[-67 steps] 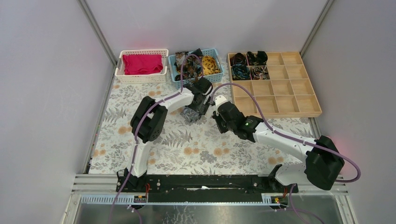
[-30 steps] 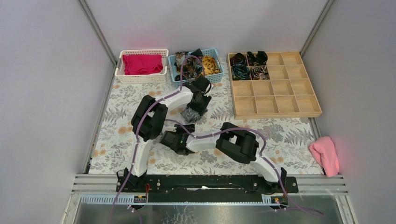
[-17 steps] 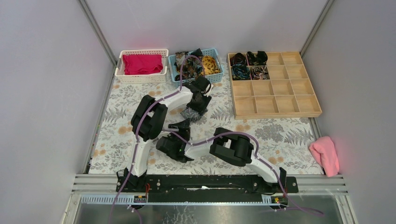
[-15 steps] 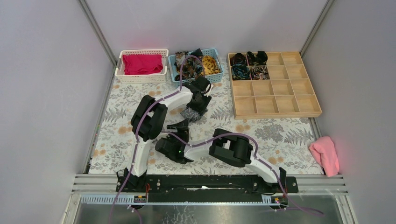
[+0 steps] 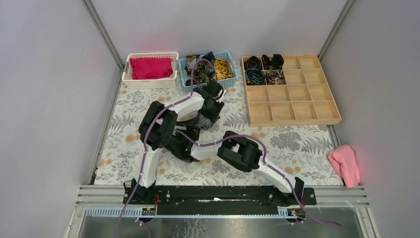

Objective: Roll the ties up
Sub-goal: Roll the tie at the center of the board, then pick up the tie at the center of the board, then move the storage box to the center of the board.

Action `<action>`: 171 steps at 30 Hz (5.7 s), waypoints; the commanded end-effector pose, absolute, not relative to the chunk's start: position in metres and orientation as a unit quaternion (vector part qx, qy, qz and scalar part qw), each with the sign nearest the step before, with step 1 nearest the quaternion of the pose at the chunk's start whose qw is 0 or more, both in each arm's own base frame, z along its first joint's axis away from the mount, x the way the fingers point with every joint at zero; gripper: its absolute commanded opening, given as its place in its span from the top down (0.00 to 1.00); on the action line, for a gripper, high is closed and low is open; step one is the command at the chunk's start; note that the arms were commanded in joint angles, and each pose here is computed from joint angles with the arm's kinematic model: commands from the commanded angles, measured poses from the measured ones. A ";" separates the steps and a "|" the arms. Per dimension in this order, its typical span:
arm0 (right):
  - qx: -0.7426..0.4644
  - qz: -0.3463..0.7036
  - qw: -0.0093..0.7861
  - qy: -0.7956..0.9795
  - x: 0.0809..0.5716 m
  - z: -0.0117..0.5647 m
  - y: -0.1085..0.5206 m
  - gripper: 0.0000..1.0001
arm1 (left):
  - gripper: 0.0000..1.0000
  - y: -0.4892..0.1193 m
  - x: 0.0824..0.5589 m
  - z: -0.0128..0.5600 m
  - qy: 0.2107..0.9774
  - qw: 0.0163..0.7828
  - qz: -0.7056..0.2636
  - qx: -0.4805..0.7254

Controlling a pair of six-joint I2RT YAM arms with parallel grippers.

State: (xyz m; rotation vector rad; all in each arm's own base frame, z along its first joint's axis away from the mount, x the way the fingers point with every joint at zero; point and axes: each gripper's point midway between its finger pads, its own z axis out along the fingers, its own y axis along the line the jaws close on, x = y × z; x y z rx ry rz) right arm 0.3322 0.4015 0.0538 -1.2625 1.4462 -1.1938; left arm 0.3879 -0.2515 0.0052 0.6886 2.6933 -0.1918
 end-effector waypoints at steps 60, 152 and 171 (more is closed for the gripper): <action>-0.439 0.133 0.215 0.862 0.282 -0.029 0.390 1.00 | 0.01 -0.182 0.480 0.174 0.918 0.338 -0.207 0.017; 0.029 -0.174 0.455 0.873 0.432 0.072 0.102 1.00 | 0.16 -0.283 0.362 0.142 0.822 0.306 -0.478 0.045; 0.095 -0.251 0.338 0.902 0.367 -0.012 0.136 1.00 | 0.16 -0.288 0.362 0.139 0.815 0.297 -0.495 0.048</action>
